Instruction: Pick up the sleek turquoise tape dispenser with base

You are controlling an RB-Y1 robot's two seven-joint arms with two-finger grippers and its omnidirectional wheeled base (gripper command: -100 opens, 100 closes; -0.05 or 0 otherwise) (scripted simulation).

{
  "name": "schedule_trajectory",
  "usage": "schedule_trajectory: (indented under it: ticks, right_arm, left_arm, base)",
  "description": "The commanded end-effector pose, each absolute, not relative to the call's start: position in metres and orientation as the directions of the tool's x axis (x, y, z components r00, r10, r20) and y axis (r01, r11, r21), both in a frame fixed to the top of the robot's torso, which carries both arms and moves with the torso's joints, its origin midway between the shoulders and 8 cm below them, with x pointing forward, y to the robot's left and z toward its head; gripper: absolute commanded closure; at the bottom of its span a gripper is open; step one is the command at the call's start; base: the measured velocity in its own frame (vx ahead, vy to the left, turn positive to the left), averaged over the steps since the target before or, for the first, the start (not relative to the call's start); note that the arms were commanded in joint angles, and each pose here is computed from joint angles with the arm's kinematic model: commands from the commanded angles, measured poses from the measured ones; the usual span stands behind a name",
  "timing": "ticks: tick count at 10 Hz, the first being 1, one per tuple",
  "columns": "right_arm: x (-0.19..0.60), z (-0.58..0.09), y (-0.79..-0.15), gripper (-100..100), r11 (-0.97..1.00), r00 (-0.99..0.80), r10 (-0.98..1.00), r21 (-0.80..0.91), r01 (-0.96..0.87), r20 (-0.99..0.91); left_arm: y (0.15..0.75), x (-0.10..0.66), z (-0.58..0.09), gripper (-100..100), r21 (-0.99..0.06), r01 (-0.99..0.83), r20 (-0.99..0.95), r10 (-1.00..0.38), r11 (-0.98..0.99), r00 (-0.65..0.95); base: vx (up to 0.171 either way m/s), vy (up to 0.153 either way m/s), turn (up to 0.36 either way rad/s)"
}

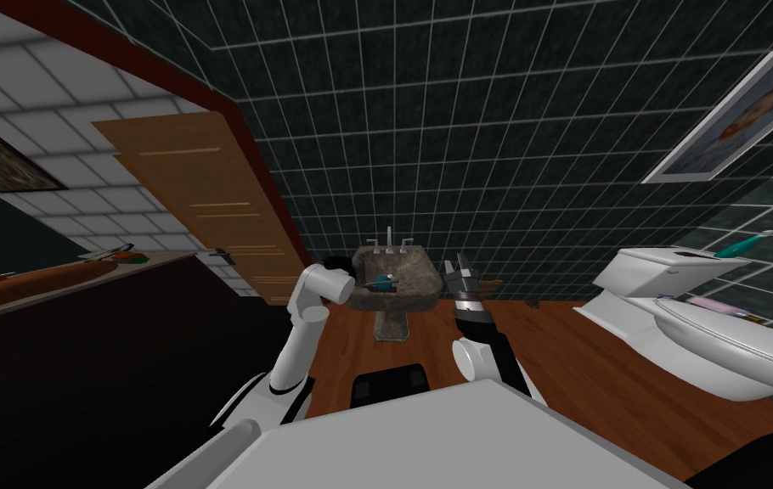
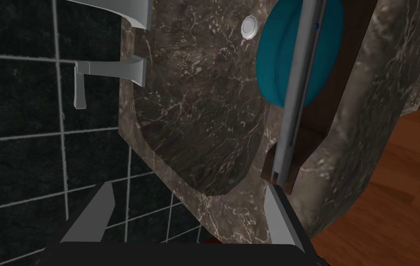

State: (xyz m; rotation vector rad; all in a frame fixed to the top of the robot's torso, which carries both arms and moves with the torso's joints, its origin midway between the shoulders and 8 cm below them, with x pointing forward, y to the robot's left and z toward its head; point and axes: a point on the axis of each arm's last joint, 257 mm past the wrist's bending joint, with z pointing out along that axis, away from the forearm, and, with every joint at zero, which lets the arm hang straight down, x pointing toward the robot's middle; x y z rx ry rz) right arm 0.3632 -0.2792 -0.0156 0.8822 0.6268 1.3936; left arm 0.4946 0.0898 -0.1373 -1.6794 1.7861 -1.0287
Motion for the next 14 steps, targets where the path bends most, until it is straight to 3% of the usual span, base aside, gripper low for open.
schedule_trajectory:
  ticks: [1,12,14]
  right_arm:
    - [0.363,-0.016,-0.279,0,-0.042,0.106,0.987,0.825,-0.563,0.122]
    - [0.363,-0.016,-0.279,0,-0.042,0.106,0.987,0.825,-0.563,0.122]
    - [0.363,-0.016,-0.279,0,-0.042,0.106,0.987,0.825,-0.563,0.122]
  left_arm:
    - [0.084,0.491,-0.146,-100,-0.752,-0.659,0.137,-0.982,-0.018,-0.130]
    - [0.093,0.449,-0.203,-100,-0.506,-0.861,0.012,-0.997,0.060,-0.076]
    - [0.093,0.447,-0.204,-100,-0.502,-0.863,0.009,-0.997,0.061,-0.076]
  base:
    - [0.042,-0.070,-0.003]
    - [0.034,-0.068,0.008]
    - [0.029,-0.049,0.009]
